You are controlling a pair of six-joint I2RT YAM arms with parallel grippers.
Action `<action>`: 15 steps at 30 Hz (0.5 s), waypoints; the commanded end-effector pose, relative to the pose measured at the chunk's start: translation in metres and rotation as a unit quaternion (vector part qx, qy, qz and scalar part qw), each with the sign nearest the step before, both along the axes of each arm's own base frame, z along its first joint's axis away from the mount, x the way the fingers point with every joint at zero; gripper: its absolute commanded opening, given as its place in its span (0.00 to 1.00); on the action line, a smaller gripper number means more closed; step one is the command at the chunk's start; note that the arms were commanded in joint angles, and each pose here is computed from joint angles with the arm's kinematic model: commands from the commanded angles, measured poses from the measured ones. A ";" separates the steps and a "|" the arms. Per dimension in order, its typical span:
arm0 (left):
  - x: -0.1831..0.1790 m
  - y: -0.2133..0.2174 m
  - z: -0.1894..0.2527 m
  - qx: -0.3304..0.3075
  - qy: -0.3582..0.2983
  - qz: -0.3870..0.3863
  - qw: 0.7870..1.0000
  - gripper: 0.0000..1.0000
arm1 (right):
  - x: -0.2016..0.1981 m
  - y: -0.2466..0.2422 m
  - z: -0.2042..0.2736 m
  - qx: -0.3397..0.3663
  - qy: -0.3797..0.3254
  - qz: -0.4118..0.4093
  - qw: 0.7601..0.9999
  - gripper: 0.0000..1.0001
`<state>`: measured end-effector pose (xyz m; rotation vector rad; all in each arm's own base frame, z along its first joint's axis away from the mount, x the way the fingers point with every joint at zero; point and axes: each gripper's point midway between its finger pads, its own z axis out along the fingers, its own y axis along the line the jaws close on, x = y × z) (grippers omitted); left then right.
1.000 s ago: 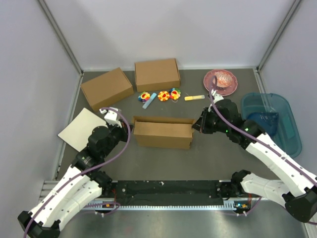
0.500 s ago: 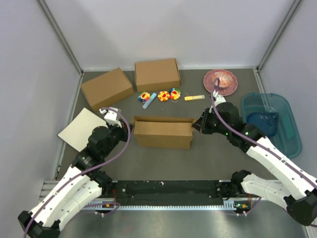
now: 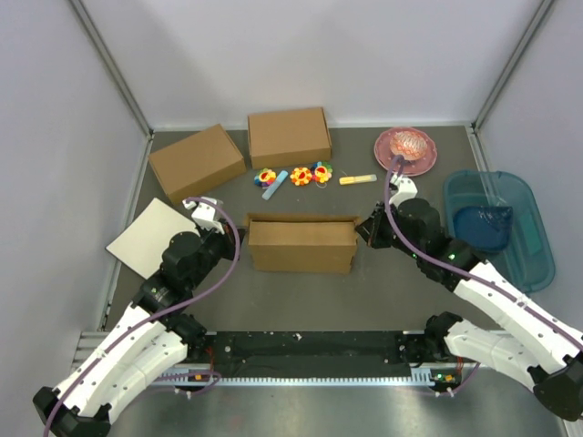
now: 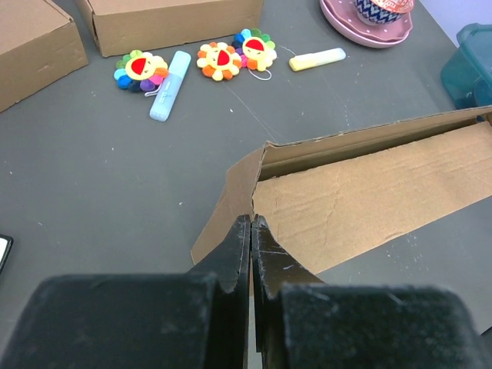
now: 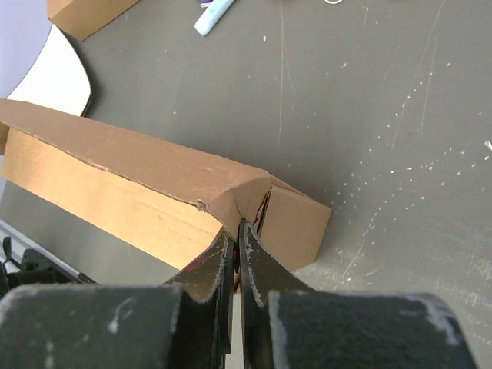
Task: Fold the paper box
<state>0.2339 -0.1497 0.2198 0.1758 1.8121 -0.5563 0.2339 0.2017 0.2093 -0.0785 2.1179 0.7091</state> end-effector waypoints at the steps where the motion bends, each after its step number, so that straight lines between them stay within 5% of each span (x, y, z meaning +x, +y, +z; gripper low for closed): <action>1: -0.006 -0.016 0.005 -0.019 0.005 -0.038 0.999 0.00 | -0.011 -0.012 -0.034 -0.061 0.026 0.005 0.998 0.00; 15: -0.003 -0.019 0.006 -0.018 0.008 -0.039 0.999 0.00 | -0.011 -0.019 -0.048 -0.092 0.025 0.001 0.995 0.00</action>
